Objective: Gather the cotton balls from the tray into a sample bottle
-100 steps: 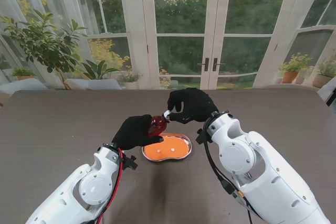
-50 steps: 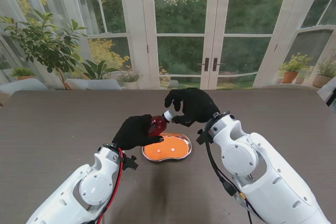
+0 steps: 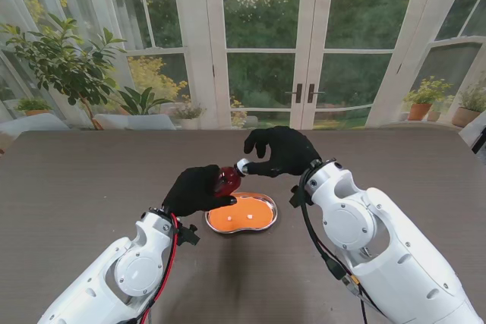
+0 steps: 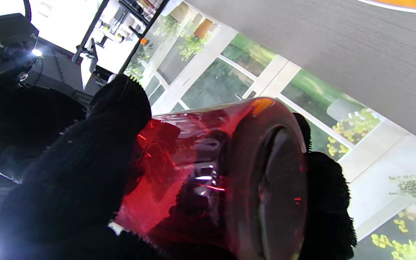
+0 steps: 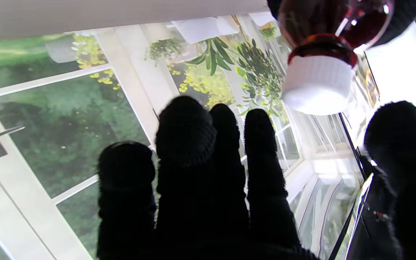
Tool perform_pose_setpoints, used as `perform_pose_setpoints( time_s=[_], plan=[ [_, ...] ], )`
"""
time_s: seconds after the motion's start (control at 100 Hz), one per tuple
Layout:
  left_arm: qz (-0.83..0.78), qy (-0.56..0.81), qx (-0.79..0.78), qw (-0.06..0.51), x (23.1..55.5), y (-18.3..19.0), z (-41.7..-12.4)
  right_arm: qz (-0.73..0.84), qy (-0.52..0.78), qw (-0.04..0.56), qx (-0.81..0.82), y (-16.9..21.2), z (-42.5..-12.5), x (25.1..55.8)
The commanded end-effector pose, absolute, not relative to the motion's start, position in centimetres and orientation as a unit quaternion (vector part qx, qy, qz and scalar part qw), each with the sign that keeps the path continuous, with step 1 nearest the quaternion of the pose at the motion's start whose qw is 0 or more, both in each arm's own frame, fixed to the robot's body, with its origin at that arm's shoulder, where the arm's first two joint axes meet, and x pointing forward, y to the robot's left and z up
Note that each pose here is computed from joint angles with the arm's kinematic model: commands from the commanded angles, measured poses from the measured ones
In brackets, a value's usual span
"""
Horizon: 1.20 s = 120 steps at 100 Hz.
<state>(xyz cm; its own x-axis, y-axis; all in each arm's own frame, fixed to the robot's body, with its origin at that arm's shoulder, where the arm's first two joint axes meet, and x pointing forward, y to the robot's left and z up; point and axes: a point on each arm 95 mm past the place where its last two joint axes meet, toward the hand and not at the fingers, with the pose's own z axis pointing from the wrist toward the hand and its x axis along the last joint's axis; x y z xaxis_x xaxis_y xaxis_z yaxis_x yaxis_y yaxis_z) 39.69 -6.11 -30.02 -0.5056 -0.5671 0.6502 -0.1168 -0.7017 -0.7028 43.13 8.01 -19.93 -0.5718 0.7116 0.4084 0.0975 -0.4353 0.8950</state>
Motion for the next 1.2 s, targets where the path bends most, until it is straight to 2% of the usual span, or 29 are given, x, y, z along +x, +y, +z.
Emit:
perform_pose_setpoints(
  time_s=[0.0,1.19],
  plan=[
    [-0.790,0.361,-0.477,0.136,39.6,-6.4,-29.9,0.733,0.503,0.210,0.408,8.1,-19.9,43.0],
    [-0.786,0.367,-0.478,0.138,39.6,-6.3,-29.9,0.756,0.497,0.182,0.386,9.3,-20.7,43.0]
  ],
)
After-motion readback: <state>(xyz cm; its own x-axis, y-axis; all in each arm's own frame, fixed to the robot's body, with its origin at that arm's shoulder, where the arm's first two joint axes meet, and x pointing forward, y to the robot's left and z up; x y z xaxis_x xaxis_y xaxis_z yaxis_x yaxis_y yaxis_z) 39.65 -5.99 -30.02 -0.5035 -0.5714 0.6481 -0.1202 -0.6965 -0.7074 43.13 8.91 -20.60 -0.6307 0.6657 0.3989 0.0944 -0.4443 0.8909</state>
